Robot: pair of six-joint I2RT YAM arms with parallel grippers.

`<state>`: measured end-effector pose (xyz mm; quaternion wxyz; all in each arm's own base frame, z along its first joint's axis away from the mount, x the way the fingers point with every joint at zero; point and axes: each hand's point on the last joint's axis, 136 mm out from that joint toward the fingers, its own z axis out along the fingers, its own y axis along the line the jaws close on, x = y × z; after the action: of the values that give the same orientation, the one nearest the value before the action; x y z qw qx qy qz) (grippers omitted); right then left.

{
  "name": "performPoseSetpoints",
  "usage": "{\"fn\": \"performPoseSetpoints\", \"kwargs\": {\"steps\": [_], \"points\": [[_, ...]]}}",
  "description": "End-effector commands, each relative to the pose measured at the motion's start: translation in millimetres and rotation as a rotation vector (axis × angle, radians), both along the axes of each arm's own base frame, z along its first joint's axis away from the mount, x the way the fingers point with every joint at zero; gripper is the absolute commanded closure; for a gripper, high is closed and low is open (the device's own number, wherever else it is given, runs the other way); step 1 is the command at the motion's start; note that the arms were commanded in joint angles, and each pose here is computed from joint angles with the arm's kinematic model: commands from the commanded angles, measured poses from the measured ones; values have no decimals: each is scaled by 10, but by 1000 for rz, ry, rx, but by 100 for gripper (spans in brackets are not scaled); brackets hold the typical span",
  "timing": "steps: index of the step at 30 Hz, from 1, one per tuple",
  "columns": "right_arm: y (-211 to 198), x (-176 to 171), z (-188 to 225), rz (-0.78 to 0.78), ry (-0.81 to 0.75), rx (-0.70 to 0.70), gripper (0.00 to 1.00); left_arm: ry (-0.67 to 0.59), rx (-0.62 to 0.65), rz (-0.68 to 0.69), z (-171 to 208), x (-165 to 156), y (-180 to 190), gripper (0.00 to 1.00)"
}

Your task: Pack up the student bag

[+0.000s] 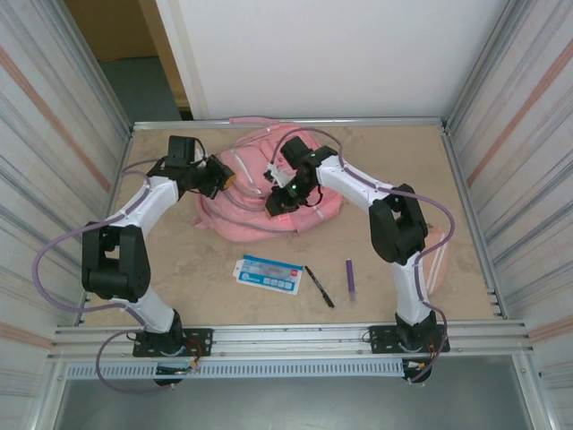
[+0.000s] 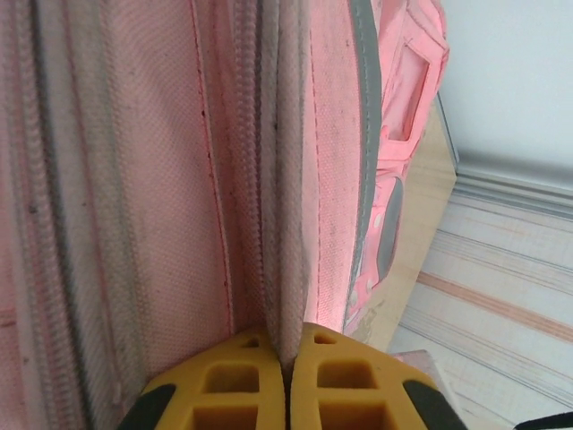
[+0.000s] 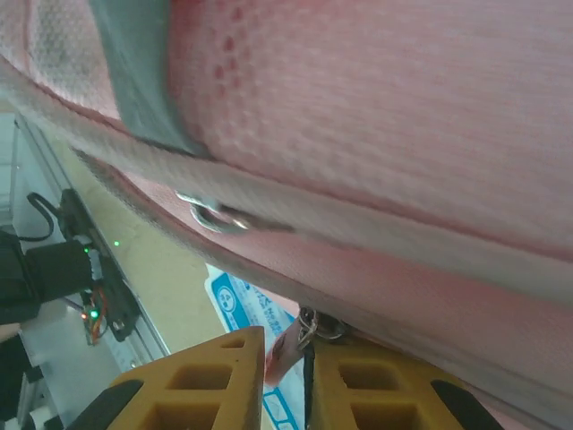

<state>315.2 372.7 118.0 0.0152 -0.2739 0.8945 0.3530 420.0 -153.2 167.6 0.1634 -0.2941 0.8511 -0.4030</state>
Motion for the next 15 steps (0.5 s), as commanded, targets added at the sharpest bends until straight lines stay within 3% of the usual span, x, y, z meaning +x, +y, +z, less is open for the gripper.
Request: {"fn": "performPoseSetpoints", "kwargs": {"steps": [1,10,15], "points": [[510,-60,311,8,-46,140,81,-71,-76,-72,277,-48,-268,100],[827,83,400,-119,-167,180,82,-45,-76,-87,131,-93,-315,100],[749,-3,369,-102,-160,173,82,-33,-92,-88,83,-107,-274,100]]}}
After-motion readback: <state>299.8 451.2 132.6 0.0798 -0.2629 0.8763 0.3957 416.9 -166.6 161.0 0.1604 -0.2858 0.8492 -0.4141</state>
